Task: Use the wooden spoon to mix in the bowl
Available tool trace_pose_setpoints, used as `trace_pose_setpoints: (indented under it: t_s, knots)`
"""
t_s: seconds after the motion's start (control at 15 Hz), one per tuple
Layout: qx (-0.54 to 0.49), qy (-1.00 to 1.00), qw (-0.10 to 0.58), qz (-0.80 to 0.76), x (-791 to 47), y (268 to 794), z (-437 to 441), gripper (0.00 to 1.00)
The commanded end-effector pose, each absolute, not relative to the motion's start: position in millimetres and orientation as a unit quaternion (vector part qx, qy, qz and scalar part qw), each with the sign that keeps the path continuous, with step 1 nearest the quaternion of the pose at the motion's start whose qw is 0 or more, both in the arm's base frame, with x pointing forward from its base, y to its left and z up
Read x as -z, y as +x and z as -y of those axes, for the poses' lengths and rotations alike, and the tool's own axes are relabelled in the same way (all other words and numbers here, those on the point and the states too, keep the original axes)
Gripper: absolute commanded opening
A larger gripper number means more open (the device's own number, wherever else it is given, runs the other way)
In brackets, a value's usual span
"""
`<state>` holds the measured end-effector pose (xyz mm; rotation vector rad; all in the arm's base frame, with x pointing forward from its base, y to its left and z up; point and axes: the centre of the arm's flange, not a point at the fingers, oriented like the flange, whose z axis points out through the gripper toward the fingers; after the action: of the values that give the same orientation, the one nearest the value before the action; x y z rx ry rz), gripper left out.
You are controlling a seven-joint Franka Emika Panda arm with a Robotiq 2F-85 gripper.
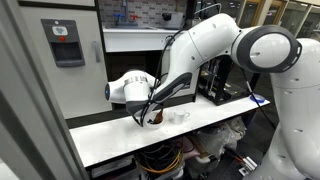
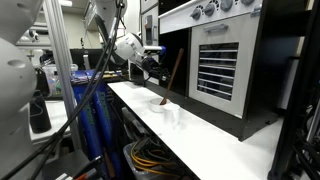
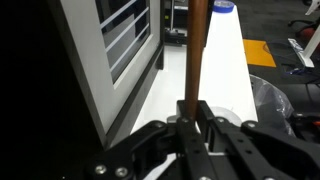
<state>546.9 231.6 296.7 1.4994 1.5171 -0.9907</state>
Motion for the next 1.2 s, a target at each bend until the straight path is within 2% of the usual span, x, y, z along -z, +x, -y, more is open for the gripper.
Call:
trace_pose_setpoints:
  t_s: [0.0, 0.33, 1.13]
  knots:
    - [0.383, 0.580, 0.417, -0.586, -296.3, 555.0, -232.0, 0.03]
    - [0.360, 0.584, 0.450, -0.573, -296.6, 561.4, -241.4, 0.03]
    - [0.332, 0.568, 0.461, -0.596, -284.5, 558.4, -277.4, 0.03]
